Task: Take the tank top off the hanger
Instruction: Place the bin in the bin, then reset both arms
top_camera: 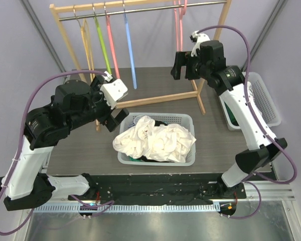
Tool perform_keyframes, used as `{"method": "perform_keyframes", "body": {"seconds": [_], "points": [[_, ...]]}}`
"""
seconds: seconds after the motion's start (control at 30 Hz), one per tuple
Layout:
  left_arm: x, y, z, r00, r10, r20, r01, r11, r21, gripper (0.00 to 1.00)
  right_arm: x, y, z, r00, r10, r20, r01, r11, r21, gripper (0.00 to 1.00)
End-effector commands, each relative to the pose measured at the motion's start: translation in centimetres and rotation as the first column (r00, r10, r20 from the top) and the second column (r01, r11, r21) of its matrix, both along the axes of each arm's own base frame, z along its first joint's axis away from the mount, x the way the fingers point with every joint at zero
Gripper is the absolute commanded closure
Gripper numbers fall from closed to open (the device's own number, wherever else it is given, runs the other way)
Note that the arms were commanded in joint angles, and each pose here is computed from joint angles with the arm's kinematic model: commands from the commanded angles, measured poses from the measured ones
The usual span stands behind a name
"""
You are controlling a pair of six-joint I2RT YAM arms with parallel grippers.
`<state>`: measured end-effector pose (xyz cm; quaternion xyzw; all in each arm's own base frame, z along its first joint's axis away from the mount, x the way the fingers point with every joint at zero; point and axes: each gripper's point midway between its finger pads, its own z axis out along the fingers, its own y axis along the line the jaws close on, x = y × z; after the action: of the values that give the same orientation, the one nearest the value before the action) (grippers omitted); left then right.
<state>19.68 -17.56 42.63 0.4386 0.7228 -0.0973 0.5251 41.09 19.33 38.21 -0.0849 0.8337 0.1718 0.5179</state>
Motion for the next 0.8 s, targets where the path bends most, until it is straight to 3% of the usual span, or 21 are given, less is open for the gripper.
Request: {"method": "perform_keyframes", "body": {"seconds": [0.0, 0.23, 0.47, 0.77], "points": [[0.8, -0.1, 0.4, 0.999, 0.045, 0.008, -0.045, 0.997, -0.056, 0.00, -3.5, -1.3, 2.4, 0.997, 0.000, 0.083, -0.004, 0.999, 0.050, 0.00], [-0.1, 1.7, -2.2, 0.997, 0.059, -0.059, -0.062, 0.997, -0.037, 0.00, -8.5, -4.3, 3.3, 0.990, -0.039, 0.137, 0.032, 0.998, 0.059, 0.00], [0.3, 7.0, -5.8, 0.968, 0.249, -0.040, -0.248, 0.968, 0.023, 0.00, -13.4, -6.8, 2.2, 0.985, -0.075, 0.156, 0.060, 0.993, 0.097, 0.00], [1.1, 8.2, -10.2, 0.936, 0.332, -0.119, -0.332, 0.943, 0.027, 0.00, -14.5, -7.5, -2.2, 0.991, -0.116, 0.069, 0.108, 0.988, 0.112, 0.01]]}}
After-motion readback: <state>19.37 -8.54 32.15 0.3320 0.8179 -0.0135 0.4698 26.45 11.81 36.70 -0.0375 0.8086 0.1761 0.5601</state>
